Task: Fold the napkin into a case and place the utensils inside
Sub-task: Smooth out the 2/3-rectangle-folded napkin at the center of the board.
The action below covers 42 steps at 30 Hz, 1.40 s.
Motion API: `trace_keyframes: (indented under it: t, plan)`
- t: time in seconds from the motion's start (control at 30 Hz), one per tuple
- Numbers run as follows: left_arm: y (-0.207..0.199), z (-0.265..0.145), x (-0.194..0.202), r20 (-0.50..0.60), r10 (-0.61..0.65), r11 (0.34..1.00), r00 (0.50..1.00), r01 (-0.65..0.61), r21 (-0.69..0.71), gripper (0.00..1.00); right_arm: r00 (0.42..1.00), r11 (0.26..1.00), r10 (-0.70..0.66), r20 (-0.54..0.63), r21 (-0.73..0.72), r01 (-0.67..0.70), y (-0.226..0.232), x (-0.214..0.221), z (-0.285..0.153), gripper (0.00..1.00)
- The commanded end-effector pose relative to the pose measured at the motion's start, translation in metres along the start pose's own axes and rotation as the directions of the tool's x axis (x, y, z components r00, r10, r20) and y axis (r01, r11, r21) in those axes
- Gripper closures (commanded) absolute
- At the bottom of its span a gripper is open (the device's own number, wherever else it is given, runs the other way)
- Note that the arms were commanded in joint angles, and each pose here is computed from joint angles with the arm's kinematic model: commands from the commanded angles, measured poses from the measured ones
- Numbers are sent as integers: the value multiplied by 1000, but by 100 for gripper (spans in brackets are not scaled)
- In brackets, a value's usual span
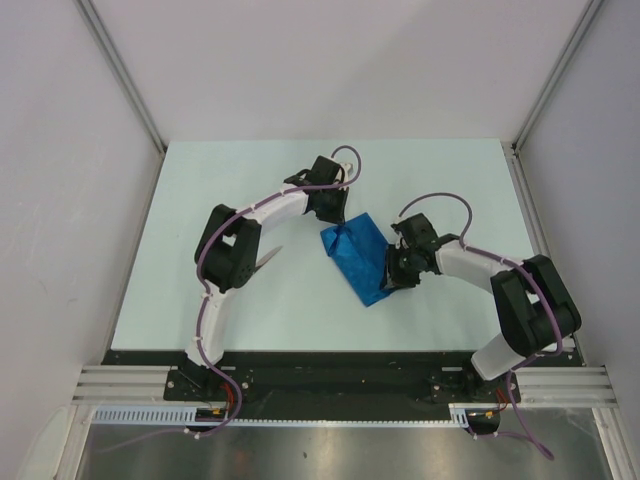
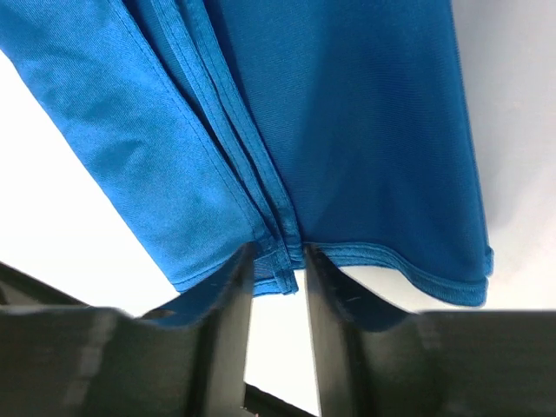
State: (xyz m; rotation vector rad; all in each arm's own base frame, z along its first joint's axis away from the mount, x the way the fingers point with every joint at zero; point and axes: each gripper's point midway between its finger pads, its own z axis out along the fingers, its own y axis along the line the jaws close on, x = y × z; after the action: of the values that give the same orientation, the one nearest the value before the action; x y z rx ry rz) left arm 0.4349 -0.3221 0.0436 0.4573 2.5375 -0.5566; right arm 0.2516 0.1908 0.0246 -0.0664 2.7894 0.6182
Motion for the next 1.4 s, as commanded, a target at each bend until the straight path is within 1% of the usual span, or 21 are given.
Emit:
trace_keyframes:
  t: [0.0, 0.03, 0.17, 0.2, 0.23, 0.33, 0.4, 0.7, 0.83, 0.87, 0.93, 1.0, 1.03, 1.1, 1.27, 1.37]
  plan:
    - [-5, -8, -20, 54, -8, 1000, 999, 7, 18, 96, 995, 996, -50, 90, 77, 43, 2, -26, -22, 59]
    - [-3, -8, -20, 55, -9, 1000, 998, 8, 16, 96, 994, 995, -60, 96, 87, 52, 3, -28, -24, 54]
    - [-3, -7, -19, 54, -12, 1000, 998, 10, 20, 96, 992, 995, -72, 100, 80, 64, 8, -29, -29, 53]
    - [-3, -7, -20, 56, -11, 1000, 998, 10, 19, 96, 994, 996, -69, 87, 60, 64, 11, -26, -26, 54]
    - [-4, -7, -18, 52, -11, 1000, 999, 10, 20, 96, 995, 997, -69, 76, 50, 65, 13, -23, -24, 62]
    - [-3, -7, -19, 54, -12, 1000, 998, 10, 20, 96, 997, 998, -60, 58, 25, 59, 15, -19, -16, 68]
    - [-2, -8, -19, 53, -11, 1000, 999, 10, 19, 96, 997, 998, -55, 57, 16, 54, 15, -20, -12, 69]
    - [-1, -7, -18, 50, -13, 1000, 999, 12, 19, 96, 999, 999, -48, 23, 11, 48, 11, -12, 3, 67]
    - [0, -7, -18, 49, -14, 1000, 999, 13, 19, 96, 999, 999, -48, 20, 2, 48, 12, -11, 5, 69]
    - [1, -6, -17, 46, -16, 1000, 999, 16, 17, 96, 999, 999, -47, 20, -6, 48, 13, -11, 5, 71]
    - [2, -7, -17, 48, -17, 1000, 999, 17, 12, 96, 999, 999, -49, 17, -11, 49, 15, -11, 6, 79]
    - [4, -6, -16, 44, -26, 1000, 999, 26, 7, 96, 999, 999, -45, 18, -4, 45, 13, -11, 6, 84]
    - [6, -7, -17, 44, -33, 999, 998, 33, 3, 96, 999, 999, -46, 20, -5, 46, 14, -12, 5, 91]
    - [10, -7, -16, 41, -47, 999, 998, 47, -10, 96, 999, 999, -41, 17, 8, 41, 11, -11, 6, 100]
    - [21, -7, -17, 43, -91, 995, 995, 92, -33, 98, 999, 999, -27, 30, 49, 25, 1, -11, 3, 100]
    - [23, -7, -19, 49, -95, 995, 994, 97, -35, 98, 999, 997, -16, 47, 77, 12, -5, -11, -1, 100]
